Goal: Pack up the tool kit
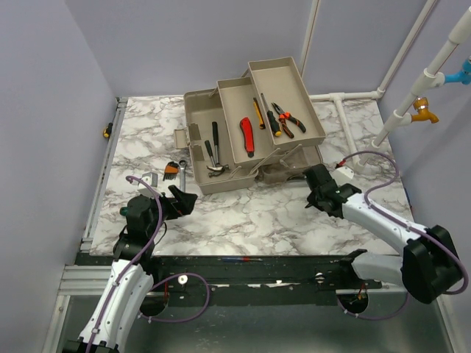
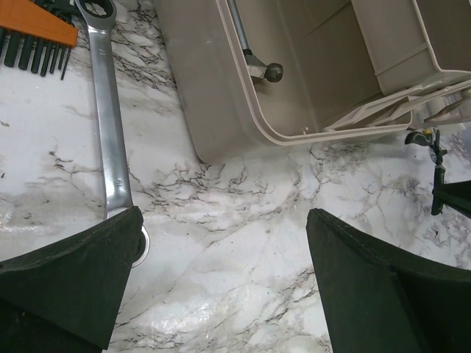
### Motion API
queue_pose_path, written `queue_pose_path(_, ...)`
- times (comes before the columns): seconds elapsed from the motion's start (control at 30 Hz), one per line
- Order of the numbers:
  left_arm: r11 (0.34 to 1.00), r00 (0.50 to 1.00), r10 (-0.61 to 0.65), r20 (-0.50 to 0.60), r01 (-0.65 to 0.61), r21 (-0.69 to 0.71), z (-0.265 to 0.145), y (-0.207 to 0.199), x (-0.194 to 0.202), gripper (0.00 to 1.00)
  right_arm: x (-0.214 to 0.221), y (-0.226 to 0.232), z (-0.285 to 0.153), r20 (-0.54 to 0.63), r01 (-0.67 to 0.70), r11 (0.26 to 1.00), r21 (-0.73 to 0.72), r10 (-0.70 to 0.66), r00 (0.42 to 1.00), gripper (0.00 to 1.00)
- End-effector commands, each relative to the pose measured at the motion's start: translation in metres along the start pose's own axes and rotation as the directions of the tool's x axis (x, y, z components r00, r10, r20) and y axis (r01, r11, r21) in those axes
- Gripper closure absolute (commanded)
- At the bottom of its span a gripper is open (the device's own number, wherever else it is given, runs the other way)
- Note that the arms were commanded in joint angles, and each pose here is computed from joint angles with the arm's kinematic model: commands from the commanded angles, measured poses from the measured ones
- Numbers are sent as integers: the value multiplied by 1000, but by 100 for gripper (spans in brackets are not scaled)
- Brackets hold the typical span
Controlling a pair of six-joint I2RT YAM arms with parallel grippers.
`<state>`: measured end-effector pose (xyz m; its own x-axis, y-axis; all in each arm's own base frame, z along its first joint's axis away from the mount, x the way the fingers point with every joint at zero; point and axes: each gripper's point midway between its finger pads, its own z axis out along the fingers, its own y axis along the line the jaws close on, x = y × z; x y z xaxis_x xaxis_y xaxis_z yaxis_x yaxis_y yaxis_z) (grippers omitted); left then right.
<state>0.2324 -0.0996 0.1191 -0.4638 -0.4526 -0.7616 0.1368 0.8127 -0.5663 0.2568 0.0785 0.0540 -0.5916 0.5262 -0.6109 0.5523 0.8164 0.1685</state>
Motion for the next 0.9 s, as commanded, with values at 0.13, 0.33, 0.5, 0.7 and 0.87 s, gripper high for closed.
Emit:
queue_pose_path(0.13, 997, 999, -14, -32, 16, 70, -3, -15, 3, 4, -49, -24, -42, 176, -139, 990, 10, 135, 975, 99)
queue_pose_path(0.33, 913, 963, -174, -206, 236, 334, -31, -92, -5, 4, -94, -15, -92, 262, -107, 988, -107, 132, 956, 99)
queue_pose_path(0.5, 790, 914, -232, -333, 377, 483, -73, -158, -41, 1, -125, 1, -139, 320, -42, 960, -275, 133, 938, 99)
queue_pose_path(0.7, 628, 868, -217, -447, 474, 617, -121, -219, -83, 1, -141, 24, -159, 346, 51, 937, -346, 77, 935, 99)
queue_pose_path(0.87, 558, 816, -189, -546, 547, 625, -135, -236, -88, 2, -150, 56, -158, 343, 98, 916, -389, 45, 938, 99)
